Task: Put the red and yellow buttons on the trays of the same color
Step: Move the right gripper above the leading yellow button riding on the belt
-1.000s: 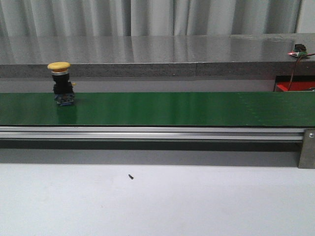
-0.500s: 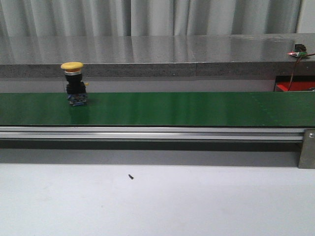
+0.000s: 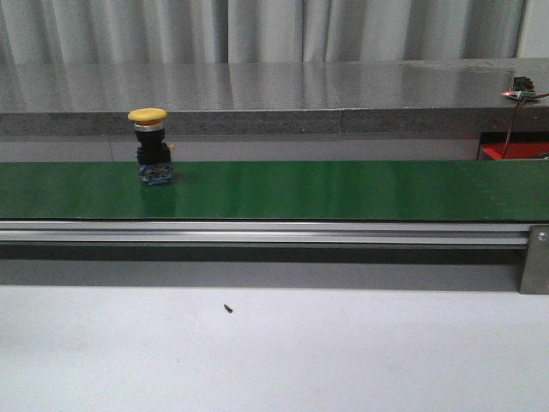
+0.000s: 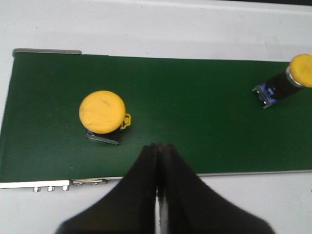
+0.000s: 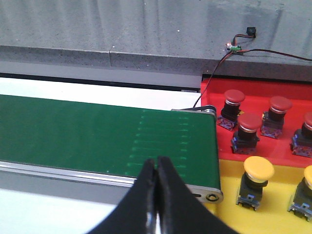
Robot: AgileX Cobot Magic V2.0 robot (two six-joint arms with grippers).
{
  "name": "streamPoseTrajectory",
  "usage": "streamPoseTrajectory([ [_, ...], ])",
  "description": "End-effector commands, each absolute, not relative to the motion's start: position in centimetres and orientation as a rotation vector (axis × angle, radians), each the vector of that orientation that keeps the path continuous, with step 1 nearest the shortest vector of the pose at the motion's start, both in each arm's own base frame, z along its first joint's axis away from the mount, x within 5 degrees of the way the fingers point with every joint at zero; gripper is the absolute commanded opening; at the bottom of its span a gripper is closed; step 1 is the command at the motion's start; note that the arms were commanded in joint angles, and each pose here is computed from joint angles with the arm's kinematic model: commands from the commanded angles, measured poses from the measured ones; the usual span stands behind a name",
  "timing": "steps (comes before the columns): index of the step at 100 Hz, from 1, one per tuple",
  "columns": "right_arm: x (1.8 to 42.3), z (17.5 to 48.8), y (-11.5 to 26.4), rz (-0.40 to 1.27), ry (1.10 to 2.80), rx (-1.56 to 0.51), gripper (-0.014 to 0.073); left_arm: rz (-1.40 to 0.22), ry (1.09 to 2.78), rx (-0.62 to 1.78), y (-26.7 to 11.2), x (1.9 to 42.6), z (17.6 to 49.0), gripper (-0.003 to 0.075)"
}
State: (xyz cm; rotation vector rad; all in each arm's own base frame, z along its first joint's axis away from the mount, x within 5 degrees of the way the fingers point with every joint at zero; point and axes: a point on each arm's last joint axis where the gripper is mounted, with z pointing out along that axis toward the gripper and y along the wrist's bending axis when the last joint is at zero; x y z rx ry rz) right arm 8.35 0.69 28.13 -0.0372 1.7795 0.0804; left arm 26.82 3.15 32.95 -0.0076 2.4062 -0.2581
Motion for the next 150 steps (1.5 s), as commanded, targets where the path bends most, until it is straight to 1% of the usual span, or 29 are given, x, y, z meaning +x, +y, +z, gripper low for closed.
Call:
streamPoseTrajectory([
  [1, 8.5, 29.5, 0.6, 0.074, 1.695, -0.020, -0.0123, -0.255, 2.294, -0.003, 2.3, 25.7, 34.6, -0.0020],
  [29, 8.5, 29.5, 0.6, 0.074, 1.695, -0.020, -0.0123, -0.239, 2.222, 0.069, 0.6, 22.1, 34.7, -0.0020],
  [52, 8.5, 29.4, 0.6, 0.077, 1.705, -0.021, -0.0123, -0.212, 2.106, 0.092, -0.3, 18.7, 35.4, -0.0020],
  [63, 8.6, 29.6, 0.7, 0.082, 1.729, -0.029, -0.0123, -0.202, 2.055, 0.077, -0.4, 17.1, 35.3, -0.0020],
  [86, 9.9, 30.9, 0.9, 0.102, 1.827, -0.048, -0.0123, -0.191, 2.014, 0.079, -0.7, 14.6, 34.6, -0.0020],
  [106, 11.7, 33.2, 1.0, 0.105, 1.873, -0.073, -0.0123, -0.188, 1.997, 0.083, -0.8, 14.1, 34.7, -0.0020],
  [150, 16.6, 36.9, 1.6, 0.172, 2.094, -0.136, -0.0123, -0.188, 1.997, 0.083, -0.8, 14.1, 34.7, -0.0020],
])
